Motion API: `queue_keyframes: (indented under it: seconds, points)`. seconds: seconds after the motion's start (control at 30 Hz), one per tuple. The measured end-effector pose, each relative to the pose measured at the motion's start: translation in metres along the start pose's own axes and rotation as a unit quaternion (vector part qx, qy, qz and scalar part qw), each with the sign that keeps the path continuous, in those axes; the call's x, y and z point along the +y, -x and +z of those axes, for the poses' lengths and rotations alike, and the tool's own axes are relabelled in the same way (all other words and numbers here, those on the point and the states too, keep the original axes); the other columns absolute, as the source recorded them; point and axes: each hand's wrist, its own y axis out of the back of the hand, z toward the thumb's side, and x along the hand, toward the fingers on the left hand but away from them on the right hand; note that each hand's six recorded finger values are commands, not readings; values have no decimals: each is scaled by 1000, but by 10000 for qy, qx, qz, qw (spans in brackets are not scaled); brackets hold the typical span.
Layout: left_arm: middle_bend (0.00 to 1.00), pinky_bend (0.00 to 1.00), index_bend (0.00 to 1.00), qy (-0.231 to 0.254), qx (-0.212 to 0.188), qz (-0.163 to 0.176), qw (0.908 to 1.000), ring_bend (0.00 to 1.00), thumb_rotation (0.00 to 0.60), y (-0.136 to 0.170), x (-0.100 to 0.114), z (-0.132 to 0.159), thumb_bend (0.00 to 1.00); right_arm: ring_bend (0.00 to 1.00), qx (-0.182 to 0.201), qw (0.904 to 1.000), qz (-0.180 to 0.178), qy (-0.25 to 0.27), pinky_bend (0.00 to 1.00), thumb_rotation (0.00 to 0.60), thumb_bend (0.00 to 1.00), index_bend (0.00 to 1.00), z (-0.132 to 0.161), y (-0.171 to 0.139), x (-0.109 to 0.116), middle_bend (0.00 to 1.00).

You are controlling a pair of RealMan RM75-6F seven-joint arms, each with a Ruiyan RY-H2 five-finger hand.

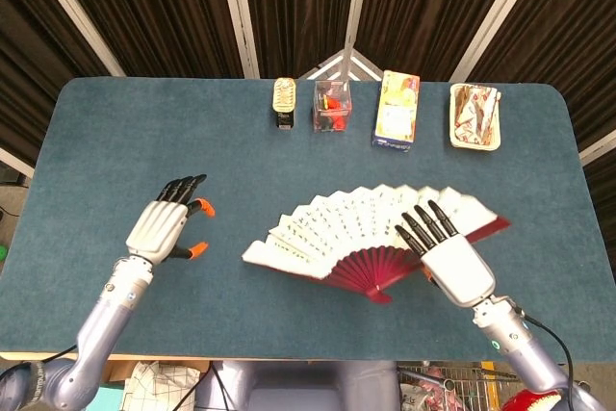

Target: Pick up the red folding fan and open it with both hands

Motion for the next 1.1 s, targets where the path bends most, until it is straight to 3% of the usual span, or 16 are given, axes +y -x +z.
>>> queue_keyframes:
  seconds: [0.27,0.73,0.9,1.1]
  points:
    - [0,0,169,155,91,-205,9996,0,600,16,1,-17,116,0,-52,9983,527,-246,0,600,263,0,13,-23,-12,0]
    - [0,0,128,10,7,190,9998,0,600,58,20,-40,116,0,-596,9911,788,-888,0,600,263,0,-14,-39,-25,0]
    - [0,0,89,-104,143,265,9995,0,600,84,23,-57,116,0,-828,9913,803,-639,0,600,264,0,-19,-44,-24,0]
    - [0,0,36,-290,500,441,9974,0,600,123,22,-79,103,0,-1372,9879,671,254,0,600,263,0,-27,-60,-23,0]
